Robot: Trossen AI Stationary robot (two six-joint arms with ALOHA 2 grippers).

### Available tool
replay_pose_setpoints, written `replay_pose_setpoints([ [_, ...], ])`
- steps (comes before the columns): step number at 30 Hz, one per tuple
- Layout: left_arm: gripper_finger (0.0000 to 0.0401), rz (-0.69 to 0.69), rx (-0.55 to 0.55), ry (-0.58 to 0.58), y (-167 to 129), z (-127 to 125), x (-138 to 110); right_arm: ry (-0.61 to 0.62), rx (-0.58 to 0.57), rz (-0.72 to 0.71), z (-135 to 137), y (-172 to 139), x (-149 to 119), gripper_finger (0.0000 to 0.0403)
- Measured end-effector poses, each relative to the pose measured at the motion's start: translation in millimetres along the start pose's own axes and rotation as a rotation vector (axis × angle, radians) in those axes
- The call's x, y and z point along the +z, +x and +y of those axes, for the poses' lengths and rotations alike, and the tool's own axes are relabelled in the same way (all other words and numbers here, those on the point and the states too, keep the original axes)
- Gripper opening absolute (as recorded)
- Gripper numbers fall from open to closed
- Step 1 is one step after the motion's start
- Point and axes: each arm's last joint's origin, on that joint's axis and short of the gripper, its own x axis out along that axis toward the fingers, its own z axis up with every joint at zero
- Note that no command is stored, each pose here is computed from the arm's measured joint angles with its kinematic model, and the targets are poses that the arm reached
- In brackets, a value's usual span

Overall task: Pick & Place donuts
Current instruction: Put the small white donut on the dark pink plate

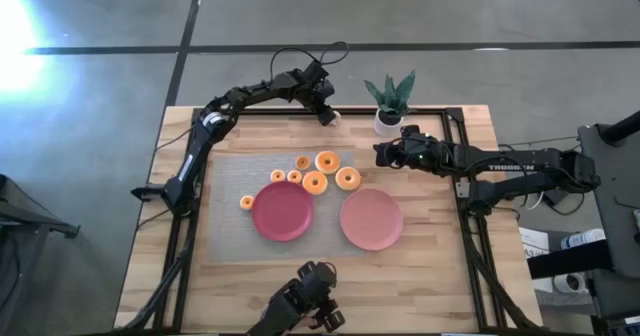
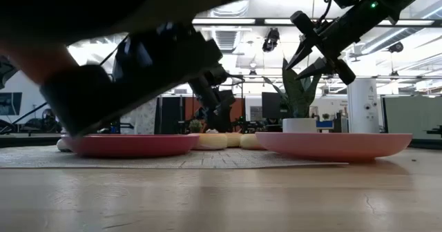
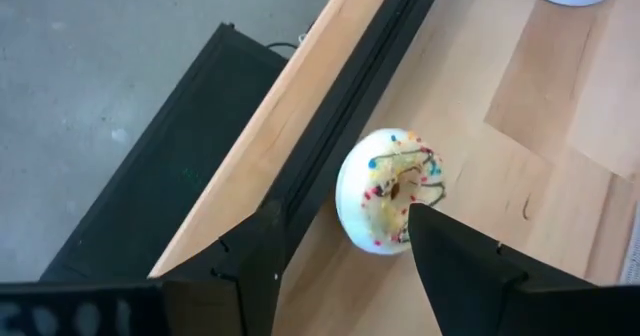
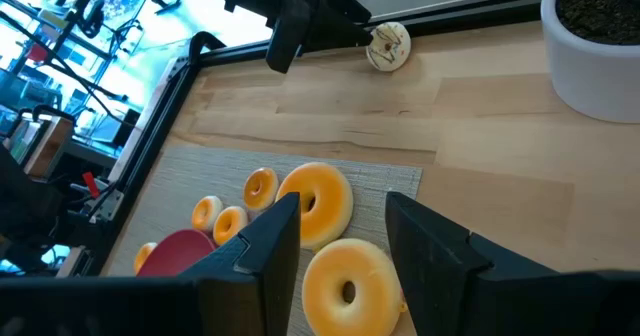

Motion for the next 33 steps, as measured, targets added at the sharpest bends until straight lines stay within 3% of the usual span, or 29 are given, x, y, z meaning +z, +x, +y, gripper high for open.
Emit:
replay_pose_setpoints([
  [14, 0.0175, -0.079, 0.001, 0.028, 17, -8, -8, 0.017, -0.002, 0.001, 0, 0, 0, 0.0141],
  [19, 0.0127, -0.099, 0.035, 0.079, 23, -16, -10, 0.017, -0.022, 0.012, -2, 0, -1, 0.0141],
  [27, 0.0012, -0.067, 0.069, 0.098, 20, -17, -9, 0.021, -0.038, 0.021, -4, 0, -2, 0.0141],
  [33, 0.0002, 0.014, 0.027, 0.108, 1, -23, -1, 0.015, -0.042, 0.02, -4, 0, -2, 0.0141],
])
